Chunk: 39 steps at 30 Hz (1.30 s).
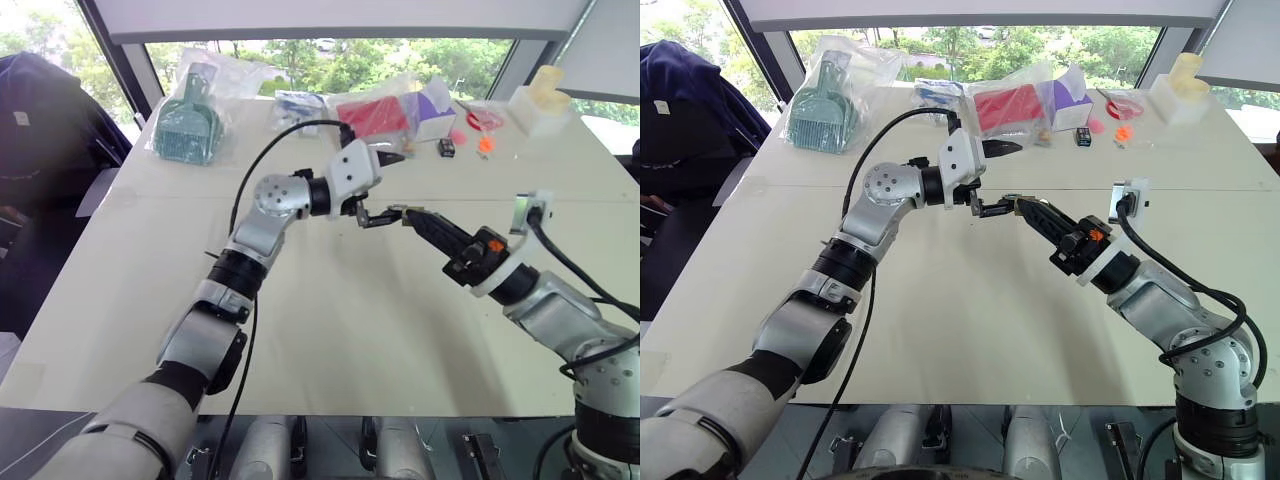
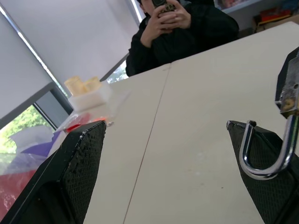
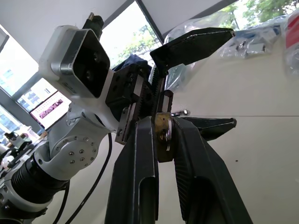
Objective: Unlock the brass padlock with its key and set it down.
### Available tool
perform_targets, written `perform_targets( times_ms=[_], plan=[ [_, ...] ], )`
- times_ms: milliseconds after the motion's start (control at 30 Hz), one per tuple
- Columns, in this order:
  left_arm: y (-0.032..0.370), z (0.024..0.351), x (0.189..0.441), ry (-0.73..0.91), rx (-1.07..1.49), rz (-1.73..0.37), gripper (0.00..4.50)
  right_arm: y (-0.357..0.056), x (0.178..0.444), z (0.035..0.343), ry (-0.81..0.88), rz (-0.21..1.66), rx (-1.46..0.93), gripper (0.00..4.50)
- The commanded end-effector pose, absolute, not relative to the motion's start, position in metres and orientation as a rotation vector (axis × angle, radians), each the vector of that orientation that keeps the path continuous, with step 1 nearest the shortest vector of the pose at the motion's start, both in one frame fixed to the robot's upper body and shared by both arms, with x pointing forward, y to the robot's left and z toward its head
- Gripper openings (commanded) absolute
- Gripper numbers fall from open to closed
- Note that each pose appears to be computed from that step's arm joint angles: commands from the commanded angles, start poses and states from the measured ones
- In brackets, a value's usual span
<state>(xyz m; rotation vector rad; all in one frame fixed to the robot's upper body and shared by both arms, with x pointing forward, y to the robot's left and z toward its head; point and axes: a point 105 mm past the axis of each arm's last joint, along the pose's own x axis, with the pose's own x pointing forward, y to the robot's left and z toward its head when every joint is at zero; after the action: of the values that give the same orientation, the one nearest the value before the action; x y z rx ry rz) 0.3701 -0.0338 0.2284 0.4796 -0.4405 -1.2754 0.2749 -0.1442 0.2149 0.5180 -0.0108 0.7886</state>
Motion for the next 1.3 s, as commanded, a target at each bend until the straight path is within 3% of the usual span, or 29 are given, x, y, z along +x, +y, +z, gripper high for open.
perform_targets(
  times_ms=[33,267,433,533,733,967,1000,1033,1200,1233,1300],
  plan=[
    [-0.032,0.249,0.371,-0.518,0.475,-1.235,4.30,-0.140,0.269,0.222,-0.044,0.814,0.522,0.06],
    [-0.013,0.225,0.379,-0.409,0.497,-1.201,4.30,-0.146,0.273,0.217,-0.039,0.773,0.535,0.06],
    [0.028,0.184,0.382,-0.151,0.486,-1.197,4.30,-0.159,0.298,0.175,0.131,0.604,0.553,0.06],
    [0.050,0.176,0.366,-0.051,0.404,-1.232,4.30,-0.153,0.308,0.152,0.245,0.593,0.576,0.06],
    [0.063,0.171,0.331,0.054,0.314,-1.312,4.30,-0.153,0.335,0.143,0.297,0.570,0.737,0.06],
    [0.055,0.168,0.329,0.035,0.296,-1.247,4.30,-0.154,0.345,0.119,0.406,0.556,0.687,0.06],
    [0.054,0.168,0.328,0.033,0.292,-1.248,4.32,-0.155,0.345,0.118,0.410,0.558,0.682,1.03],
    [0.053,0.168,0.328,0.033,0.289,-1.250,4.32,-0.156,0.344,0.119,0.408,0.565,0.680,1.39],
    [0.051,0.165,0.324,0.048,0.278,-1.265,4.32,-0.173,0.338,0.126,0.389,0.561,0.524,4.06],
    [0.051,0.165,0.324,0.051,0.278,-1.266,4.32,-0.179,0.333,0.130,0.379,0.565,0.465,4.44],
    [0.052,0.164,0.323,0.058,0.275,-1.266,4.32,-0.186,0.323,0.140,0.349,0.592,0.374,4.44]
  ],
)
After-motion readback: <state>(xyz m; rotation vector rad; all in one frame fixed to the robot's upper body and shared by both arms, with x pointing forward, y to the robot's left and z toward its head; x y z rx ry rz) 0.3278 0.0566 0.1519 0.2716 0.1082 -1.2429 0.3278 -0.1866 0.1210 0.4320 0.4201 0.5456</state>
